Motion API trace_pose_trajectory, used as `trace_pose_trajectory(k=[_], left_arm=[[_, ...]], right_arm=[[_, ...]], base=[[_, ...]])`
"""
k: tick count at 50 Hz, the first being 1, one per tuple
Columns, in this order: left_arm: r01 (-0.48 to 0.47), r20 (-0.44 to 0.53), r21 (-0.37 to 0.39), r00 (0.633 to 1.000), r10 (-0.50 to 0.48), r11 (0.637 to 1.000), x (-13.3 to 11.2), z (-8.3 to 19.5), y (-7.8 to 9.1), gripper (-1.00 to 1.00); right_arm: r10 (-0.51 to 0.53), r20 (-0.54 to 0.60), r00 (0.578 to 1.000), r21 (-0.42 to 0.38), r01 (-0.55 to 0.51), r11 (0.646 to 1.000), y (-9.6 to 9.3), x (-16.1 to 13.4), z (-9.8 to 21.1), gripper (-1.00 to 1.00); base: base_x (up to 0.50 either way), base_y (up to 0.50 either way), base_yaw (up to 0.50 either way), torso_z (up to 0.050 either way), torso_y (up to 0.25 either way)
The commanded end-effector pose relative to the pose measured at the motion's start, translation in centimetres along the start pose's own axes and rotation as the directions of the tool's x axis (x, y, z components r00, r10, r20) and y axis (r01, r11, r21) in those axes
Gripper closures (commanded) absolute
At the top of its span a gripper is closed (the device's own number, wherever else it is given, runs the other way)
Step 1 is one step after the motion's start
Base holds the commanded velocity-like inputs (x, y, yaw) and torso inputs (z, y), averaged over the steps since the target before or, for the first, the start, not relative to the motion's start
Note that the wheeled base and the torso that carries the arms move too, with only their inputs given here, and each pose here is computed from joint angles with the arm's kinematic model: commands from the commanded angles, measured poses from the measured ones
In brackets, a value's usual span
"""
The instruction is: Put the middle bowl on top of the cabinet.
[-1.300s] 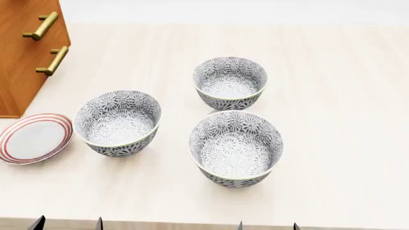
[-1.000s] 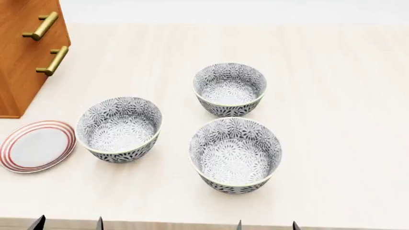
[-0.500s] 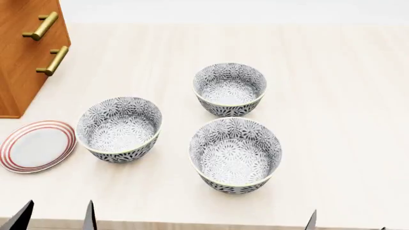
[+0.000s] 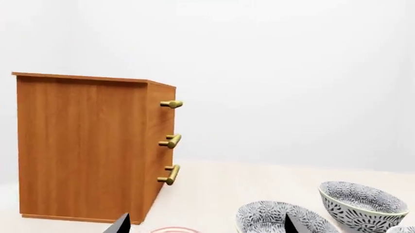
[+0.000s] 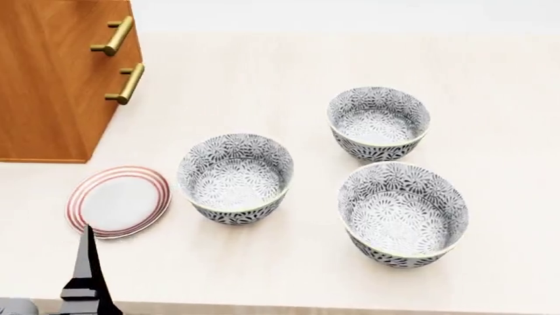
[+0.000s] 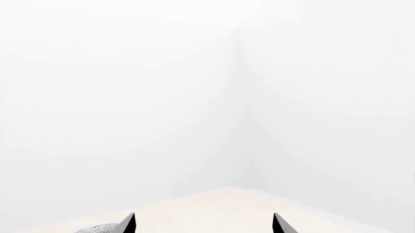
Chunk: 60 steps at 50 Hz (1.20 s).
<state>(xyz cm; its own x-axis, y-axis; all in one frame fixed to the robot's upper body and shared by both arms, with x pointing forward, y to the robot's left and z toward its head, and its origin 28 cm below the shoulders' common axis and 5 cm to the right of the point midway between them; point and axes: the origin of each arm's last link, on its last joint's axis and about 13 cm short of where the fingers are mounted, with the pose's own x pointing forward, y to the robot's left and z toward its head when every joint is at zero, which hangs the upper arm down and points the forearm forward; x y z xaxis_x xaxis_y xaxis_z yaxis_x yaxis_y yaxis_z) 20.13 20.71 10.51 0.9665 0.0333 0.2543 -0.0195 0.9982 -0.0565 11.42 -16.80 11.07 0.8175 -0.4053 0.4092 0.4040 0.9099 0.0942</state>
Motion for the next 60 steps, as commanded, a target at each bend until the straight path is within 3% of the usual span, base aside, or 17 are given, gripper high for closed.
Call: trace_pose_trajectory(k=[1,20,28,50,60], left_arm=[[-0.008,0.022,-0.006,1.0,0.008,1.0,0.01,0.79,0.22,-1.0],[-0.016,0.018,-0.017,1.0,0.016,1.0,0.12,0.9,0.25,-1.0],[-0.012,0.014,-0.021,1.0,0.012,1.0,0.02,1.01,0.23,-1.0],[-0.021,0.017,-0.034,1.0,0.022,0.999,0.13,1.39,0.45,-1.0],[-0.025,0.019,-0.04,0.999,0.026,0.999,0.07,1.63,0.5,-1.0]], right_arm=[[-0.018,0.031,0.999,-0.004,0.018,1.0,-0.37,-0.24,0.78,-1.0],[-0.02,0.025,0.999,-0.02,0.021,1.0,-0.17,-0.09,0.77,-1.0],[-0.023,0.004,1.0,0.043,0.022,0.999,-0.23,-0.06,0.77,-1.0],[-0.051,0.014,0.999,0.007,0.051,0.999,-0.38,-0.15,1.06,-1.0],[-0.066,0.03,0.997,0.015,0.065,0.998,-0.66,-0.34,1.53,-1.0]], base=[[0.0,0.5,0.0,0.0,0.0],[0.0,0.5,0.0,0.0,0.0],[0.0,0.0,0.0,0.0,0.0],[0.49,0.0,0.0,0.0,0.0],[0.0,0.0,0.0,0.0,0.0]])
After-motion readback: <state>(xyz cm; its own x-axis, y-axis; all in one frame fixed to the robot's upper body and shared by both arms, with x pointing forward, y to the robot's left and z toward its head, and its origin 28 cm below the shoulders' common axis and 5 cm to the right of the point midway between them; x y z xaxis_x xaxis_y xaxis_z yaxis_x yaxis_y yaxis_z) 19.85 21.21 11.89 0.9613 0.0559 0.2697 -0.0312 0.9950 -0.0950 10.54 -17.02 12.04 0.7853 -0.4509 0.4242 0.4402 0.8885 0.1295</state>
